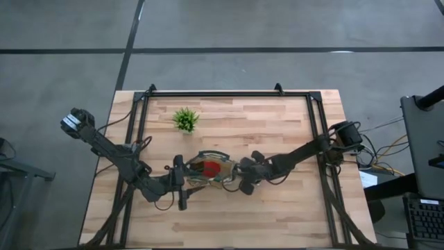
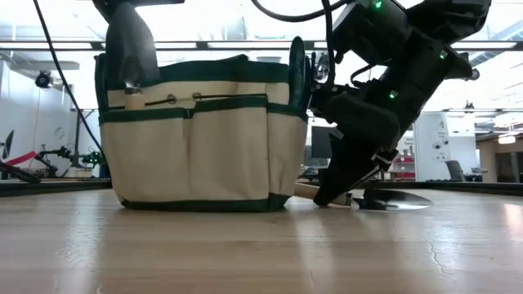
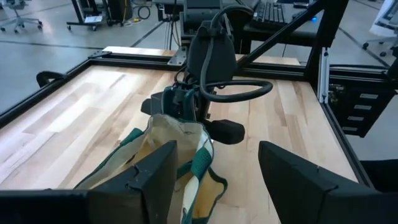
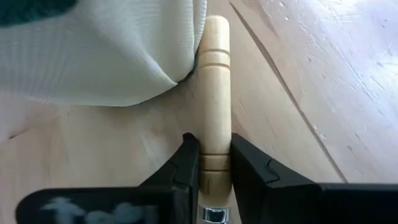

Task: Pick & Place Garden tools in Gardening bag
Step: Put the trowel into the gardening bag

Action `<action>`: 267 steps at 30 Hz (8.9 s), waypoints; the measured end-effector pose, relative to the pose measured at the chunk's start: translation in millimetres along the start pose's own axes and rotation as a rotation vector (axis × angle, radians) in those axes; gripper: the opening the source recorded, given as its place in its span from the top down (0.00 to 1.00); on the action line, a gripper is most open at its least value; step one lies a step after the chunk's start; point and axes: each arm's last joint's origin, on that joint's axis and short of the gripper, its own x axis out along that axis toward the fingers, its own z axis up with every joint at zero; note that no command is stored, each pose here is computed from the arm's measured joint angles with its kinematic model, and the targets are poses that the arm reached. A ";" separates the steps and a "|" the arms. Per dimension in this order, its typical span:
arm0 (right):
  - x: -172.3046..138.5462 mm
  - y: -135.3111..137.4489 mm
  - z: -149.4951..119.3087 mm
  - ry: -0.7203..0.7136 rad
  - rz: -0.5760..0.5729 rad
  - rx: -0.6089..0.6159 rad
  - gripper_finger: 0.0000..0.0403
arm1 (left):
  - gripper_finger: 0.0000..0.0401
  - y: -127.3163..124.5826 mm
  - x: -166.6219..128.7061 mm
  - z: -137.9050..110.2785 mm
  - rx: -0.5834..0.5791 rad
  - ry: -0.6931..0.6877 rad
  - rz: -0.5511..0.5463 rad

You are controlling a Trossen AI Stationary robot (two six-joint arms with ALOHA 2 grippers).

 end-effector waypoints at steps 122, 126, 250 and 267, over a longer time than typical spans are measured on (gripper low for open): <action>-157.1 155.3 35.5 -0.161 -0.109 -0.783 0.79 | 0.82 -55.4 91.5 4.9 -0.089 0.010 -0.146; -156.9 154.4 34.6 -0.147 -0.110 -0.793 0.72 | 0.83 -55.8 91.1 7.1 -0.070 -0.007 -0.152; -238.3 85.2 49.8 -0.261 0.231 -0.449 0.98 | 0.77 -55.8 75.4 -25.2 0.268 0.007 0.072; -217.6 91.6 51.8 -0.194 0.174 -0.468 0.98 | 0.76 -59.5 52.9 -5.0 0.178 -0.044 0.024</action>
